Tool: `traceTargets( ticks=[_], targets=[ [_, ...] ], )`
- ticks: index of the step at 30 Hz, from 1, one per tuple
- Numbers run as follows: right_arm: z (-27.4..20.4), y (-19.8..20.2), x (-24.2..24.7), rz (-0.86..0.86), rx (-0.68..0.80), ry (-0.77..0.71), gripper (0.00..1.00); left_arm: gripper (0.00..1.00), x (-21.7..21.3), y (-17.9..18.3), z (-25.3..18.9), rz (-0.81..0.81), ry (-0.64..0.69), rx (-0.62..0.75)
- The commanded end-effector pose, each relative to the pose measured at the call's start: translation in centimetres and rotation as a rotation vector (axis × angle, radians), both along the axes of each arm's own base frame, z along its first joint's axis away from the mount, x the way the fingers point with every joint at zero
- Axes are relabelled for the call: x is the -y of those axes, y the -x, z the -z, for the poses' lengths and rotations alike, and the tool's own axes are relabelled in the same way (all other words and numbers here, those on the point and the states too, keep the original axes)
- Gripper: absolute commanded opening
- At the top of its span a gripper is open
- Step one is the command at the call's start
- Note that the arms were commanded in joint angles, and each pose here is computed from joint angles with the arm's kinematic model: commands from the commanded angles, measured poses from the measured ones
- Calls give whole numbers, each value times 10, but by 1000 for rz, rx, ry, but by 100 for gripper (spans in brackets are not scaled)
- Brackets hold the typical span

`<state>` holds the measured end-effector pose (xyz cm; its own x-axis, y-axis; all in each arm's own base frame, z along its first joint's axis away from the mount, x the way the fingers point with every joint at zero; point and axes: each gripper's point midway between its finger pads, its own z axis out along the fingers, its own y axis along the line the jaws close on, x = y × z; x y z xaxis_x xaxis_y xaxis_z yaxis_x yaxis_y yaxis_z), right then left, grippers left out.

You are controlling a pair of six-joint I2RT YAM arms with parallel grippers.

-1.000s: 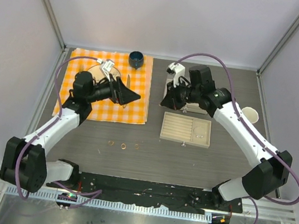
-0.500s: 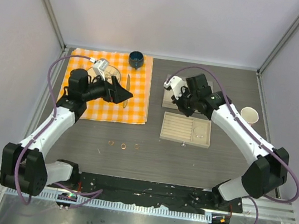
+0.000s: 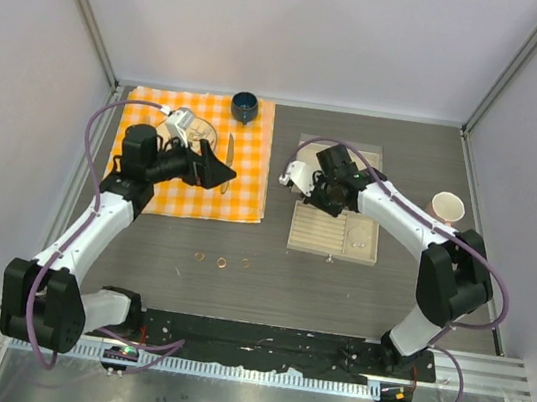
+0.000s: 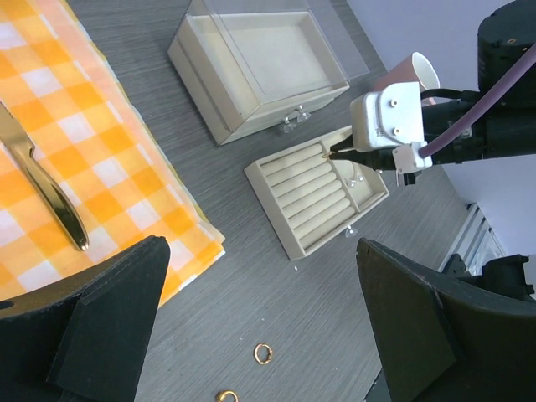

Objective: Organize the mixed jewelry

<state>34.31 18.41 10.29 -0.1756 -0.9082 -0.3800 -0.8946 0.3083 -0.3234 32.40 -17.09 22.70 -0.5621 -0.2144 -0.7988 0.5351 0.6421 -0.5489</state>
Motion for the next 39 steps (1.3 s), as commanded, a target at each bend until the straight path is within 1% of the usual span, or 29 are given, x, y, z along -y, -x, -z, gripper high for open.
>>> traceTargets(
  ticks=[1,14,21,23,30,39],
  targets=[
    [0,-17,-5,-57,67,16,1,100,-4,-6,-22,-11,-10,76],
    [31,-17,-20,-126,47,61,1,100,-6,-12,-15,-17,-6,61],
    [38,-14,-29,-151,42,65,1,100,-6,-12,-15,-16,-3,56],
    [39,-16,-25,-140,54,91,1,100,-6,-12,-14,-15,-1,53],
    [43,-16,-25,-149,59,111,1,100,-7,-12,-15,-16,4,54],
    [48,-15,-25,-156,53,115,1,100,-7,-12,-15,-14,12,51]
  ],
)
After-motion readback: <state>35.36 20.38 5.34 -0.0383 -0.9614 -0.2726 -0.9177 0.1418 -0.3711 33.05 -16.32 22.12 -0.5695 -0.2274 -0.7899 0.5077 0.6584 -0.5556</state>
